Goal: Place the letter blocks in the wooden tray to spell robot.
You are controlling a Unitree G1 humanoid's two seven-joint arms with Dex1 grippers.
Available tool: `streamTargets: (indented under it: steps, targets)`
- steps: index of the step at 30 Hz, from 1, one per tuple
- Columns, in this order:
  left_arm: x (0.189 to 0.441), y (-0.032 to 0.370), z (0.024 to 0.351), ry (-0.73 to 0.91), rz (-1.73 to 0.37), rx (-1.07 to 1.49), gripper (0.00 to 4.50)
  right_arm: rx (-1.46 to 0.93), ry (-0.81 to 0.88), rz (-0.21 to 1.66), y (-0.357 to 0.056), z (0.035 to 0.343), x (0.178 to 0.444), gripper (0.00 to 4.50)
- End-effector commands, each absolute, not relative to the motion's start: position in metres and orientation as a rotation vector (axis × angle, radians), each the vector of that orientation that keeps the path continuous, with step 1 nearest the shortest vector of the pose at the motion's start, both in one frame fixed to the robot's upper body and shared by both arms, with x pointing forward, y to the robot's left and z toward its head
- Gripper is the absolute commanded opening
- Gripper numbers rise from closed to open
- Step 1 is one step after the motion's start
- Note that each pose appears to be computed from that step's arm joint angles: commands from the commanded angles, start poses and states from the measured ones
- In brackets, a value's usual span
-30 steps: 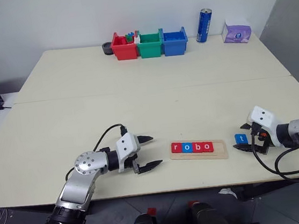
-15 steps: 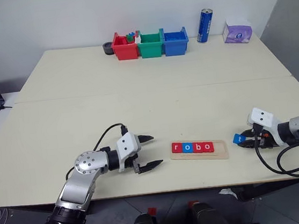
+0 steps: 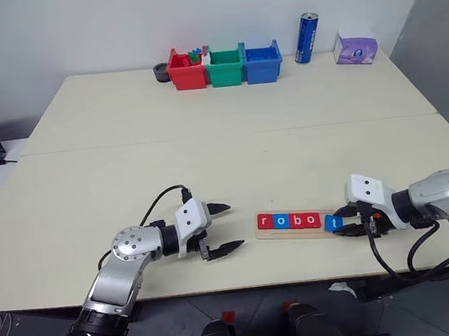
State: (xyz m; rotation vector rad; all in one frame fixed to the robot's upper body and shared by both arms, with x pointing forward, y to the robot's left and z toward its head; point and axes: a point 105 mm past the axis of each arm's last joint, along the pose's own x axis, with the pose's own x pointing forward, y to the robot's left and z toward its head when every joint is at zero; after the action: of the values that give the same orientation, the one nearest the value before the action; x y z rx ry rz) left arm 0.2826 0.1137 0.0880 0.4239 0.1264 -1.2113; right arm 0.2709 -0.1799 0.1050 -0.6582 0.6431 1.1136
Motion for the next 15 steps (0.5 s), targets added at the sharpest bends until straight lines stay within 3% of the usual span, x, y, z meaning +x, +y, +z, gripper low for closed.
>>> streamTargets:
  steps: [1, 15]
  targets:
    - [0.2826, 0.1099, 0.0996, 0.079, -1.222, 0.458, 4.5, -0.703, 0.613, 1.114, -0.1758, 0.1127, 0.2785, 1.45]
    - [0.2821, 0.1112, 0.097, 0.081, -1.21, 0.451, 4.5, -0.742, 0.642, 1.143, -0.1762, 0.1099, 0.2864, 1.45]
